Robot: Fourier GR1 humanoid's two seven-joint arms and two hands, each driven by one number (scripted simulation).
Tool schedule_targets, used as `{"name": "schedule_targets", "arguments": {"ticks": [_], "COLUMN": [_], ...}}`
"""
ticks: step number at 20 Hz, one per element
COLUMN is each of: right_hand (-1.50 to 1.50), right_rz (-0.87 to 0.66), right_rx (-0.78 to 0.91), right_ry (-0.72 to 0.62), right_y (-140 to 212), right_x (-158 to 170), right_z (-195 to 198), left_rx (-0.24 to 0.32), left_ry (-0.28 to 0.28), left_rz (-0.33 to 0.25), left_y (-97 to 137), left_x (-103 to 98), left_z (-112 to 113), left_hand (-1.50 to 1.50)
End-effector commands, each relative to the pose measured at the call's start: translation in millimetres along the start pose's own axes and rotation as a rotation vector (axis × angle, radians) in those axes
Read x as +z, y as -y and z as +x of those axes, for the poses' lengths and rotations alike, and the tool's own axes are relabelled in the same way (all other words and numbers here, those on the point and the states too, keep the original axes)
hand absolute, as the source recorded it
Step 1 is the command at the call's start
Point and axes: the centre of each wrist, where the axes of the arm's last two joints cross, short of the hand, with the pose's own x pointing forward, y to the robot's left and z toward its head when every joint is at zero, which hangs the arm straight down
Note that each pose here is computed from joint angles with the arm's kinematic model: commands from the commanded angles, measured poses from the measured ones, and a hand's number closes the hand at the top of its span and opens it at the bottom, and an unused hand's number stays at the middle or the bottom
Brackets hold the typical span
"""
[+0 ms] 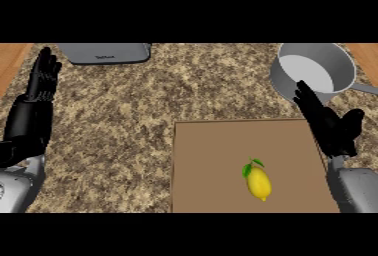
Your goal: Pick the lemon from the tray and place it in the pot
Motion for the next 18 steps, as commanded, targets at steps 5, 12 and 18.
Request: {"name": "schedule_targets", "arguments": {"ticks": [5,12,18], "right_hand": [1.5,-1.5,-1.5], "right_rz": [-0.335,-0.535,-0.495], "right_rx": [0.082,0.702,0.684], "right_ry": [-0.222,0.167,0.115], "right_y": [39.5,41.4,-18.5], "right_x": [66.7,111.0,191.9], "right_z": [-31.0,-12.6,3.3], "left_rx": [-0.106,-0.084,-0.065], "left_ry": [-0.453,-0.634,-0.63], "left_rz": [0.039,0.03,0.007], "left_y": [-41.9,-44.2,-42.6], "left_x": [59.5,91.9,93.9], "left_z": [-57.7,-76.2,-69.7], "left_hand": [0.0,0.0,0.0]}}
